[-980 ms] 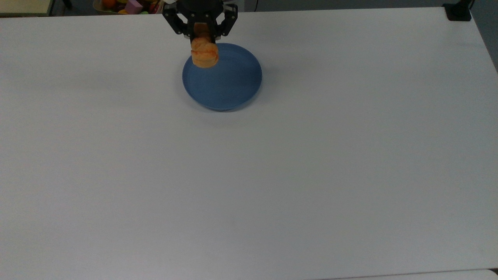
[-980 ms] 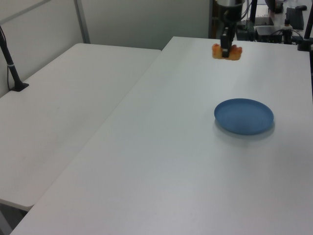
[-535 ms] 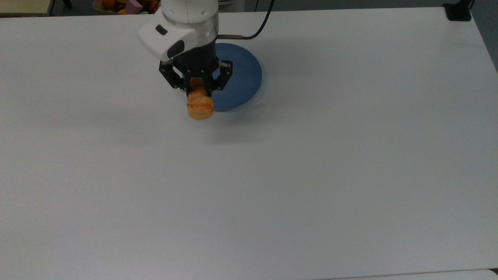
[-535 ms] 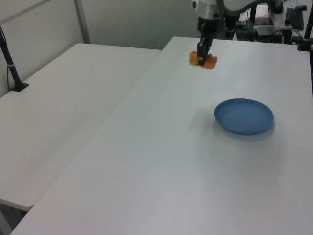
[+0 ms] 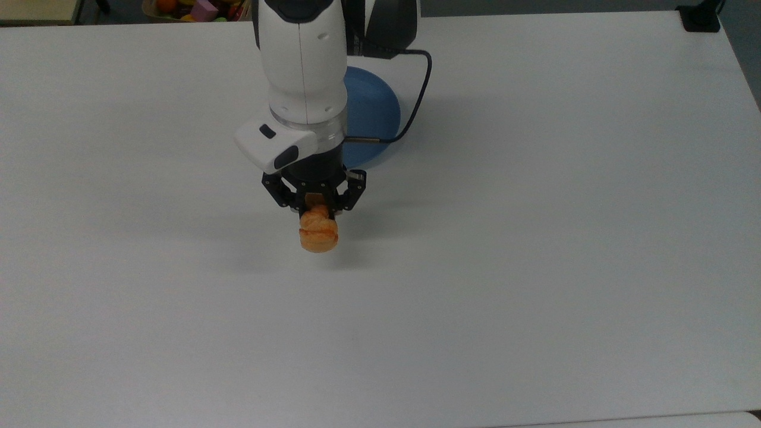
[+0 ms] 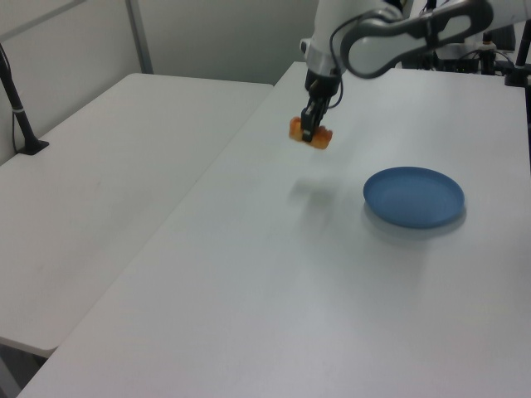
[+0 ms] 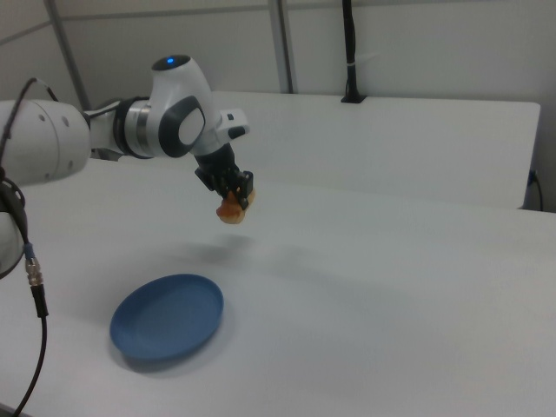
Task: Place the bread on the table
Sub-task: 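Carry the bread roll away from the plate and lower it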
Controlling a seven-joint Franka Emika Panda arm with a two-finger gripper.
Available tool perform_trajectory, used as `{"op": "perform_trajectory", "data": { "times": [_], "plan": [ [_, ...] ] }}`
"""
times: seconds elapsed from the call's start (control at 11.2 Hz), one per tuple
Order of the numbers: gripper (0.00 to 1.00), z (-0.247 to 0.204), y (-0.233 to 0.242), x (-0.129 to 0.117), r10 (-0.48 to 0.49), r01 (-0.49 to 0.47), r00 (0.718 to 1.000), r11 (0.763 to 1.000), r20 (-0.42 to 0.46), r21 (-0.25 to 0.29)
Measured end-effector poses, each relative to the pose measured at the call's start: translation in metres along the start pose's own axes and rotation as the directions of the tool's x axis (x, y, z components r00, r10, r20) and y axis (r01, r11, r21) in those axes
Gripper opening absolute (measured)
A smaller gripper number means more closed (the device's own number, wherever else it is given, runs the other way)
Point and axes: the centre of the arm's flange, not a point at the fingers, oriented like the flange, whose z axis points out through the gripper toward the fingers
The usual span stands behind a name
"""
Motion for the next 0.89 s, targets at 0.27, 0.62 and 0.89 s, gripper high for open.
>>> {"op": "perform_trajectory", "data": {
  "times": [0.27,0.62,0.89],
  "plan": [
    [0.41,0.038,-0.015,0.002,0.004,-0.004,1.000,1.000,-0.021,0.008],
    [0.42,0.075,-0.018,0.003,0.005,-0.004,0.998,1.000,-0.058,0.015],
    [0.43,0.088,-0.019,0.002,0.004,-0.003,0.997,1.000,-0.073,0.018]
  ]
}}
